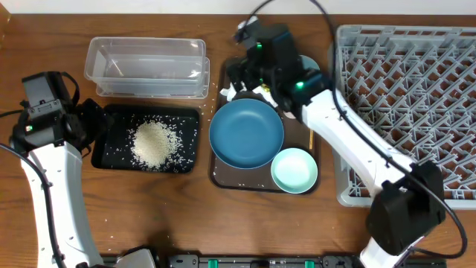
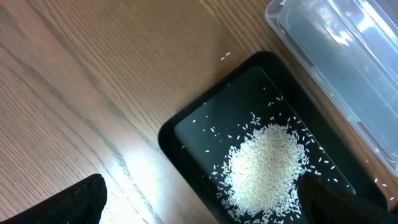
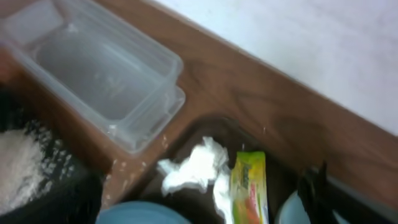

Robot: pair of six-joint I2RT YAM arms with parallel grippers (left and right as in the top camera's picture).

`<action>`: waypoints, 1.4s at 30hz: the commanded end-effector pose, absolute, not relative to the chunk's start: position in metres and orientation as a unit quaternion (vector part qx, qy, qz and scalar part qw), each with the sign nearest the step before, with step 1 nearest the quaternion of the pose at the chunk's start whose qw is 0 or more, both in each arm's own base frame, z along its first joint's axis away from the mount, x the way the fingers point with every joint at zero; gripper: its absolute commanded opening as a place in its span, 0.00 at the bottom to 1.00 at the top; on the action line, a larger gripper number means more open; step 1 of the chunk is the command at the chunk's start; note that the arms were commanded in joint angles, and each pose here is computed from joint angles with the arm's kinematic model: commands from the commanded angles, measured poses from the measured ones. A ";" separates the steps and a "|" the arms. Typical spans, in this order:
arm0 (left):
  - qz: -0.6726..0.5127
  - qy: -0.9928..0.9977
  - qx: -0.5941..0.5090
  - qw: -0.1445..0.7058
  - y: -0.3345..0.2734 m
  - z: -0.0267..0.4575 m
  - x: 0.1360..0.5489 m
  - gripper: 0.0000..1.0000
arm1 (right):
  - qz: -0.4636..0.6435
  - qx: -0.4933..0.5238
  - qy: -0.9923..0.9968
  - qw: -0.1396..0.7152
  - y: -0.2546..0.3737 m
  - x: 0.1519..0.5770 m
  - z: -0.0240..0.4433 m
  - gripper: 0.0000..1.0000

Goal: Sort waste into correct bins and load items into the dishwasher rack
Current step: 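Lower the right gripper onto the large blue plate's near rim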

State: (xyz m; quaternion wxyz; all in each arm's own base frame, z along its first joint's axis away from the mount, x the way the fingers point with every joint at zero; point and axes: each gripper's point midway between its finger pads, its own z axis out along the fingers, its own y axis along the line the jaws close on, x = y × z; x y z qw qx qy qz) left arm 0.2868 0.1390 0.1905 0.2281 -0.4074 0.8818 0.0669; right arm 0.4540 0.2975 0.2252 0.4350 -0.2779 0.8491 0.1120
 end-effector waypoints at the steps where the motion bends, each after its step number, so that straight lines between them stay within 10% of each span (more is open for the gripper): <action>1: 0.072 0.877 -0.411 0.239 0.143 0.199 0.288 1.00 | 0.121 -0.318 0.824 0.454 0.311 0.434 0.278 0.99; 42: 0.072 0.877 -0.411 0.239 0.143 0.199 0.287 1.00 | 0.120 -0.481 0.867 0.053 0.354 0.239 0.081 0.75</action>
